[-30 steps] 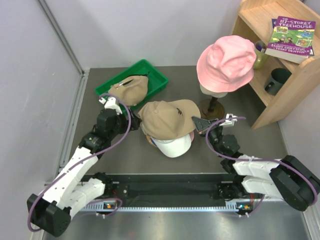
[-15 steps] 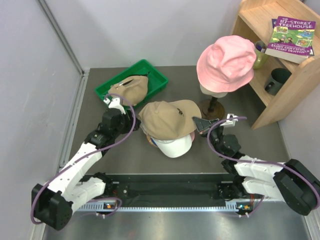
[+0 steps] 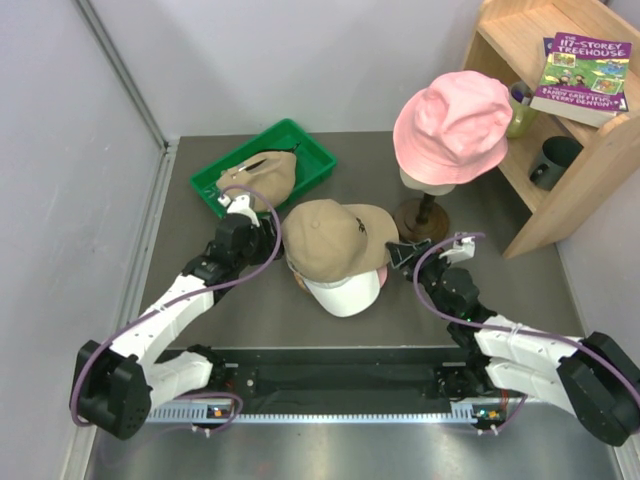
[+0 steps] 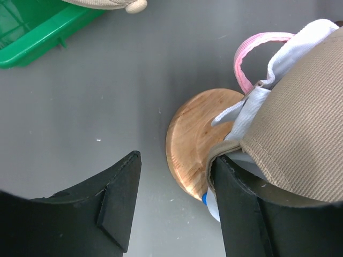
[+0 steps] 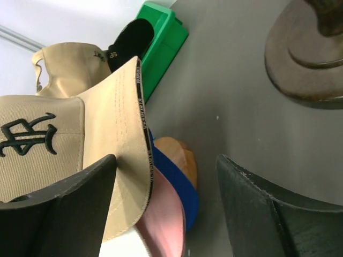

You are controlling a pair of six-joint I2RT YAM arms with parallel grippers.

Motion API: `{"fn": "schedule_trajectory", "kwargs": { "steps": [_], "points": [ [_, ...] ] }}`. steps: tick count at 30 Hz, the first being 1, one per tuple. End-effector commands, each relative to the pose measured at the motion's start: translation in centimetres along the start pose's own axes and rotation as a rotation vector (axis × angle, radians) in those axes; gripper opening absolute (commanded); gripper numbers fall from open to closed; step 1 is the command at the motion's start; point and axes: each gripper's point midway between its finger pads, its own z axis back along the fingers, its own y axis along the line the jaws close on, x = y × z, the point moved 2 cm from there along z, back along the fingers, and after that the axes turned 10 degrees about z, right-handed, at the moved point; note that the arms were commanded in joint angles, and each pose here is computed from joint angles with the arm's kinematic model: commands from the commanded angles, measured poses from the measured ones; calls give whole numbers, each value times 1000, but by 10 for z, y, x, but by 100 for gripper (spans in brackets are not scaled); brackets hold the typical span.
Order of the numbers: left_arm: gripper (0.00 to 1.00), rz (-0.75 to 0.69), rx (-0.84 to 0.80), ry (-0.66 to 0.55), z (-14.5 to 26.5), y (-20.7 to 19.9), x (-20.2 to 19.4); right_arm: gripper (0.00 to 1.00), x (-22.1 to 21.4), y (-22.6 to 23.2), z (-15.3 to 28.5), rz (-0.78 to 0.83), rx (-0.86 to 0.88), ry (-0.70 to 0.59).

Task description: Stack the hats

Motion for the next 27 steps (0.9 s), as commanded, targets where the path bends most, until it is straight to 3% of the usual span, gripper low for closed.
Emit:
{"fn": "schedule_trajectory", "kwargs": {
  "steps": [1,13,19,20,24,27],
  "points": [
    [61,-17,-24,-23,-3,-1,2,75,12,-2,-1,61,-9,-24],
    [61,-47,-11,12,-14,4,-6,77,19,40,-25,121,150,48],
    [61,-49,1,10,-13,6,-5,76,4,38,-40,113,158,99],
    [61,-49,7,12,-13,8,-7,73,5,38,-42,108,161,98],
    [61,-51,37,25,-15,16,-13,47,-2,23,-43,93,119,122],
    [60,-39,61,32,-16,23,-18,35,-7,9,-42,91,81,141]
  ]
}}
